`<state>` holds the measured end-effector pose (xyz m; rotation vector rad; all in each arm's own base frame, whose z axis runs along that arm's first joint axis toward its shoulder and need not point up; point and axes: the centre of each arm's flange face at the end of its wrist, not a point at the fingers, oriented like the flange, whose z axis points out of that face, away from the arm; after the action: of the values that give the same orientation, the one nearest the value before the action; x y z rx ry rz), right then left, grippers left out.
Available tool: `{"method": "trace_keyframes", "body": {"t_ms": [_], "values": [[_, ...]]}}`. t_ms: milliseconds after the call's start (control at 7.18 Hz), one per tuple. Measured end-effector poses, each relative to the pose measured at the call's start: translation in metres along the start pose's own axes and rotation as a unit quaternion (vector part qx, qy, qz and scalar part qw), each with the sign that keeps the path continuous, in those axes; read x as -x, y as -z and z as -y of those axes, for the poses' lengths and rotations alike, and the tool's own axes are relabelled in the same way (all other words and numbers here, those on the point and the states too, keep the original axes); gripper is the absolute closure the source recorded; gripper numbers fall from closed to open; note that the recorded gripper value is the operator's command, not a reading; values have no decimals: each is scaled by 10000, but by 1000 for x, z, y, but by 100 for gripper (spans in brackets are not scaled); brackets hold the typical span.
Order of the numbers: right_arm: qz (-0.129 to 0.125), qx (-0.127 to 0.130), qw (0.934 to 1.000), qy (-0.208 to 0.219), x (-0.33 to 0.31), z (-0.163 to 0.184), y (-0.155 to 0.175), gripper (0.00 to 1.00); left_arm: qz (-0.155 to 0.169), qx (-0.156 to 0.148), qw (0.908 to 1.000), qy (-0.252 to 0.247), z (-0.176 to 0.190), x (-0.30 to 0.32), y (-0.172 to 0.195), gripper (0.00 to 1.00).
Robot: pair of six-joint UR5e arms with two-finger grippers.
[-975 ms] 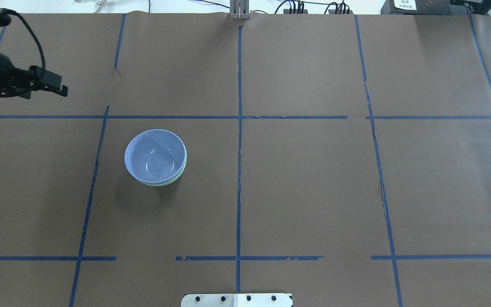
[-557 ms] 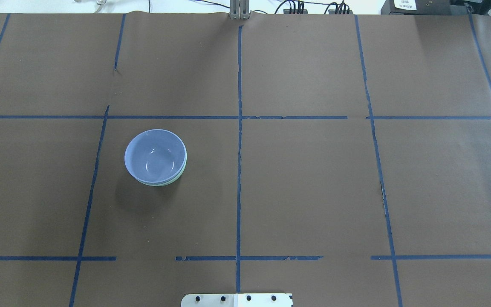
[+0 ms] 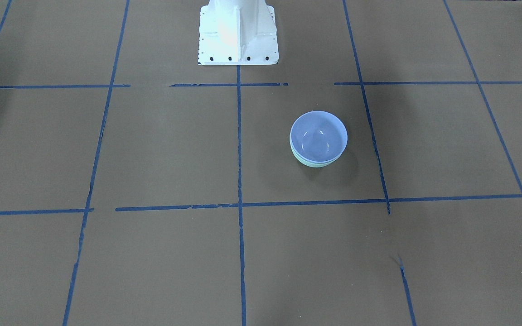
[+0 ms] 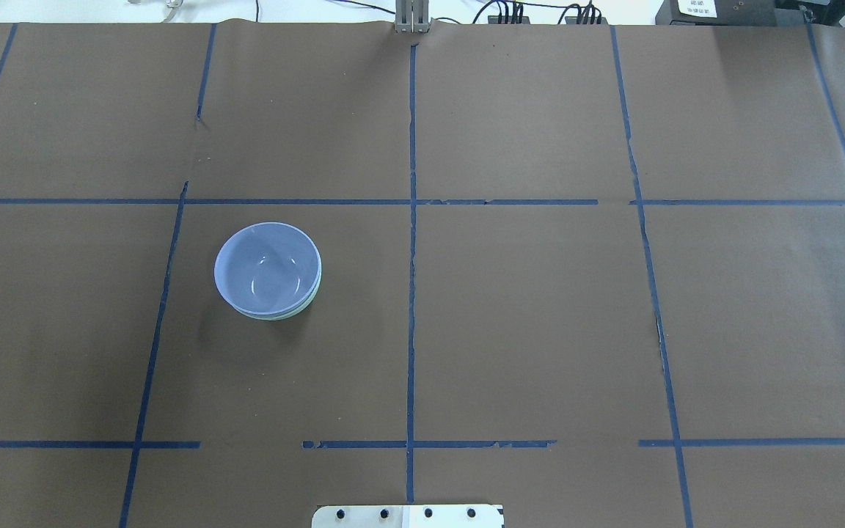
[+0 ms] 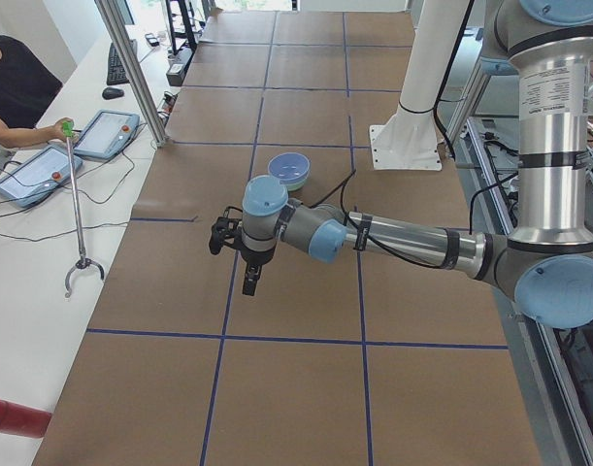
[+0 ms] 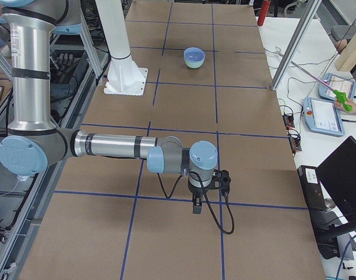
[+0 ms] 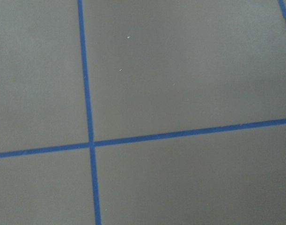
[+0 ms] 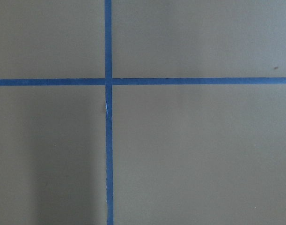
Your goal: Stack blue bowl on green bowl
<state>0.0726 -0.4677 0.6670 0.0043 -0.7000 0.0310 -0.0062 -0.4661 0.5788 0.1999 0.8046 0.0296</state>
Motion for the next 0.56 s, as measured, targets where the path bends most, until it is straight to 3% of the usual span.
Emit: {"method": "trace_keyframes", "body": {"t_ms": [557], "values": [[-2,-1,10000,0,0,0,0,0,-73,413,9980,470,-37,68,-2,0]]}}
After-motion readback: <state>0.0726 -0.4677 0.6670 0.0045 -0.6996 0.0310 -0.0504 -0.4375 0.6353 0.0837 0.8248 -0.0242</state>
